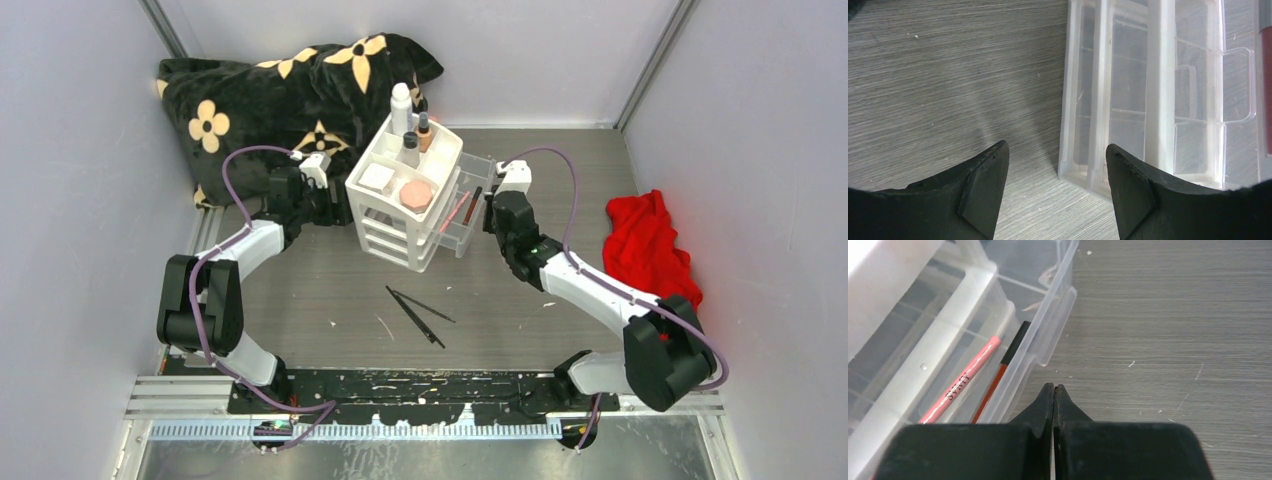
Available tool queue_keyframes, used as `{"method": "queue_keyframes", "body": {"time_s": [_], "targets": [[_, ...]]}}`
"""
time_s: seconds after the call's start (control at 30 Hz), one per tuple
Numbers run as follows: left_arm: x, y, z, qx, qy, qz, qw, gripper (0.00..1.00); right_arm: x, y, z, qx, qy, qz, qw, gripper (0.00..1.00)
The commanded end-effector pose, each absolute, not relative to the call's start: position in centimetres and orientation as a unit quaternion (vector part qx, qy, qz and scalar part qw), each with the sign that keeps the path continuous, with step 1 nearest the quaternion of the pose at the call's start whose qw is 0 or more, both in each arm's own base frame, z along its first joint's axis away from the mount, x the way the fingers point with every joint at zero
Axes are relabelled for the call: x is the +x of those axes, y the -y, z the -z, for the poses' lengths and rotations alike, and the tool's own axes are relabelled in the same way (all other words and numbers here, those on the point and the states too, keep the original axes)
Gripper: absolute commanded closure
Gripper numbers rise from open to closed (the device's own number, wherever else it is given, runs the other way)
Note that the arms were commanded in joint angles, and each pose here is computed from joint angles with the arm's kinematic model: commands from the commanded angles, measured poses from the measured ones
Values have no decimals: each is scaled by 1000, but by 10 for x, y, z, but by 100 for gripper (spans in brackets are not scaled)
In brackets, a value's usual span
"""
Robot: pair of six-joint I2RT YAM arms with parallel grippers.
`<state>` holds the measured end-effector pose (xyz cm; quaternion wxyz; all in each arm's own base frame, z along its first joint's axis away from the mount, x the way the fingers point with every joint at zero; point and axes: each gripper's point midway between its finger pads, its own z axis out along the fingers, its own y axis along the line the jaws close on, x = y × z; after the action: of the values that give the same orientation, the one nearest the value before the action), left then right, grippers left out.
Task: Organize the makeup
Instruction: Close the drawer in the storage box.
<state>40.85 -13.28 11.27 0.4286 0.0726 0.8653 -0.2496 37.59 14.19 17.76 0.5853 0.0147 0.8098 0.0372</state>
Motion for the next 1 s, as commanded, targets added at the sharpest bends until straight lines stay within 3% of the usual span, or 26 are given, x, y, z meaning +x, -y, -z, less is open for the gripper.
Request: {"method": "queue_keyframes", "body": {"time_s": [0.0,0.5,0.83,0.97], "targets": [[420,146,-156,91,-829,280,476,28,391,-163,-201,12,-794,-86,602,99],[422,148,-151,94,-830,286,469,28,438,-238,-222,-68,-783,-181,592,99],[422,147,-147,93,-834,281,465,28,430,-254,-232,-94,-752,-231,610,99],[422,145,-146,93,-836,276,465,28,424,-237,-229,-84,-769,-197,602,99]]}}
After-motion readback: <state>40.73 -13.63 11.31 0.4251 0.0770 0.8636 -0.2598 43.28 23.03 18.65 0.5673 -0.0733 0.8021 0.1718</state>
